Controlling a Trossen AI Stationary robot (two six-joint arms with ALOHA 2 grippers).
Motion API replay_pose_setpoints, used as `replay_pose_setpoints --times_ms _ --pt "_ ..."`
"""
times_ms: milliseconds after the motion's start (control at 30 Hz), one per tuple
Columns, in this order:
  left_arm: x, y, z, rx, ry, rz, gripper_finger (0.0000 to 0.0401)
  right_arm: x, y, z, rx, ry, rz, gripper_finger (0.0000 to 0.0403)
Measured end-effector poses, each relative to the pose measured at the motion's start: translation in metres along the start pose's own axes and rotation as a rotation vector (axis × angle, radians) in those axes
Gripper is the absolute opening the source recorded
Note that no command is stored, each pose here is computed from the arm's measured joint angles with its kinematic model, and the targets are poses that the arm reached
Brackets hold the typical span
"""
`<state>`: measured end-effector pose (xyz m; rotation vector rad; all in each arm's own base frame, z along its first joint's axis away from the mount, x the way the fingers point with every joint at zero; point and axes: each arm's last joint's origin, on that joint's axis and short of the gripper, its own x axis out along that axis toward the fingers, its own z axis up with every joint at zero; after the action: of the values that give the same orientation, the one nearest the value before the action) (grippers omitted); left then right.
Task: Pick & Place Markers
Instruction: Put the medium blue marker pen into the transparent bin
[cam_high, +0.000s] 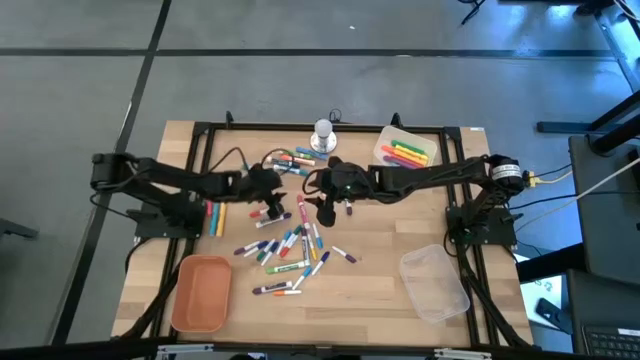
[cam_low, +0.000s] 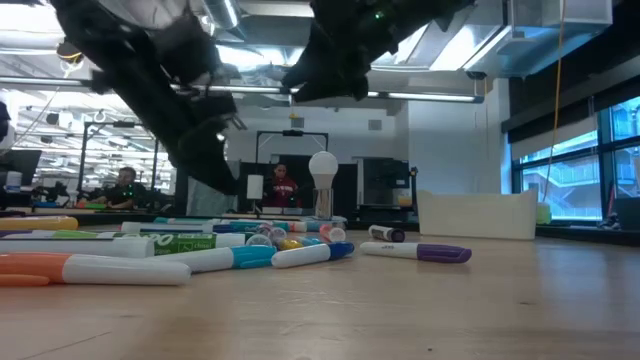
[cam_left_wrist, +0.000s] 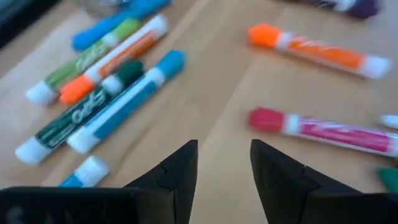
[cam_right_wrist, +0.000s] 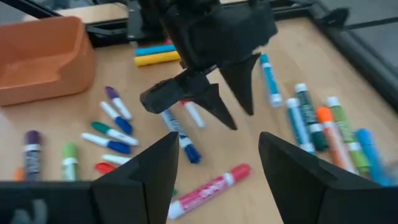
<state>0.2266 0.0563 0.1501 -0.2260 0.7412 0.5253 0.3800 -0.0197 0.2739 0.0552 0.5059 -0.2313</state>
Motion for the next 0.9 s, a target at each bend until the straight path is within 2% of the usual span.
replay_pose_setpoints --times_ms 167,233,367,567,767,900 --pt "0.006 0.031 -0.006 -0.018 0.118 0.119 0.0143 0.000 -0.003 0.001 -0.080 -0.010 -0.096 0.0221" --pt "0.005 0.042 -0.009 -0.035 0.167 0.120 0.0143 0.000 -0.005 0.002 -0.070 -0.028 -0.171 0.0221" --pt "0.004 0.059 -0.007 -0.063 0.171 0.176 0.0143 -0.001 -0.010 0.002 -0.045 -0.033 -0.297 0.0221" --pt "0.003 0.077 -0.006 -0.057 0.159 0.348 0.0150 -0.001 -0.010 0.001 -0.044 -0.027 -0.307 0.0221" --pt "0.008 0.078 -0.009 -0.026 0.196 0.309 0.0174 -0.001 -0.009 0.000 -0.036 -0.014 -0.305 0.0221" --pt "0.016 0.077 -0.015 0.069 0.256 0.263 0.0191 -0.002 -0.004 -0.001 -0.040 -0.013 -0.293 0.0221"
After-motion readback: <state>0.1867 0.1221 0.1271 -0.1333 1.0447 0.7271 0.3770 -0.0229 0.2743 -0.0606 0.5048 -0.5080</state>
